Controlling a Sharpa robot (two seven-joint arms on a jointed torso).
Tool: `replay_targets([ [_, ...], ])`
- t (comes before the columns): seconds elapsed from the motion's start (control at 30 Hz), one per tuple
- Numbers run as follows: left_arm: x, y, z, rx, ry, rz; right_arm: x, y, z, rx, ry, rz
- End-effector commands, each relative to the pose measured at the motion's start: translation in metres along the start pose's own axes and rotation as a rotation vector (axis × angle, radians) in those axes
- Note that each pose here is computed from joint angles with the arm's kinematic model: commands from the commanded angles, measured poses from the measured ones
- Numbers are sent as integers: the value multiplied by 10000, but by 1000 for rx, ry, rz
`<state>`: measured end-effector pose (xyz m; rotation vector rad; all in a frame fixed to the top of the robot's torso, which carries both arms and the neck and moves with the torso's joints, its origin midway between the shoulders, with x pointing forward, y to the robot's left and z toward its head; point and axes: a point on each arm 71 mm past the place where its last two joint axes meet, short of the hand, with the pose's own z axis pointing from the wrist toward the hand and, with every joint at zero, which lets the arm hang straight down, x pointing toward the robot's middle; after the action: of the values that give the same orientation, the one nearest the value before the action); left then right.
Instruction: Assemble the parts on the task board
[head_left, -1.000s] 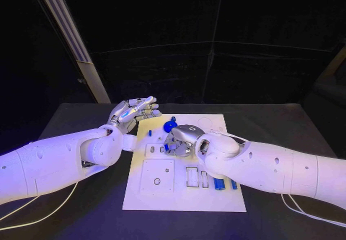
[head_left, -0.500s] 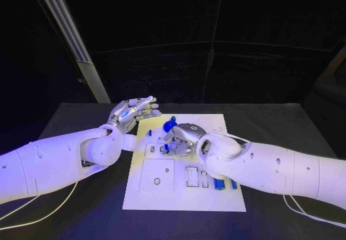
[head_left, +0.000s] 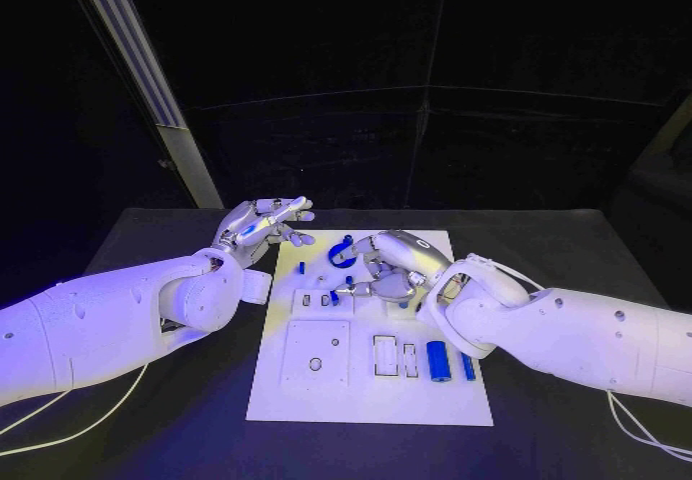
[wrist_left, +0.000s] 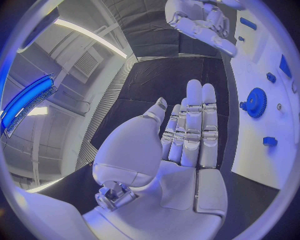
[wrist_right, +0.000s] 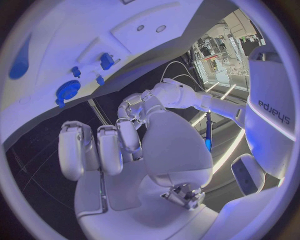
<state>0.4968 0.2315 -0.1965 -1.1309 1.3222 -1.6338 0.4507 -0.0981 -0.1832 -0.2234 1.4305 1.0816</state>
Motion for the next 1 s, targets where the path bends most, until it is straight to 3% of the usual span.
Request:
replay_targets([
  [0.03, 3, -2, 10, -63, 74, 161, -193, 22, -76, -49, -1, 157],
  [0.17, 14, 28, 25, -219, 172, 288, -445, -108, -246, 20, 1, 225],
  [0.3, 50, 88, 21, -387, 259, 402, -662, -257, -400, 97, -42, 294],
  [0.57, 119, 157, 43, -672, 362, 747, -946, -542, -605, 208, -114, 321],
  [0.73, 211, 149, 105, -768, 403, 936, -1006, -626, -647, 241, -127, 319],
  [1.0, 369, 159, 255, -800, 414, 1060, -1008, -664, -635, 261, -121, 321],
])
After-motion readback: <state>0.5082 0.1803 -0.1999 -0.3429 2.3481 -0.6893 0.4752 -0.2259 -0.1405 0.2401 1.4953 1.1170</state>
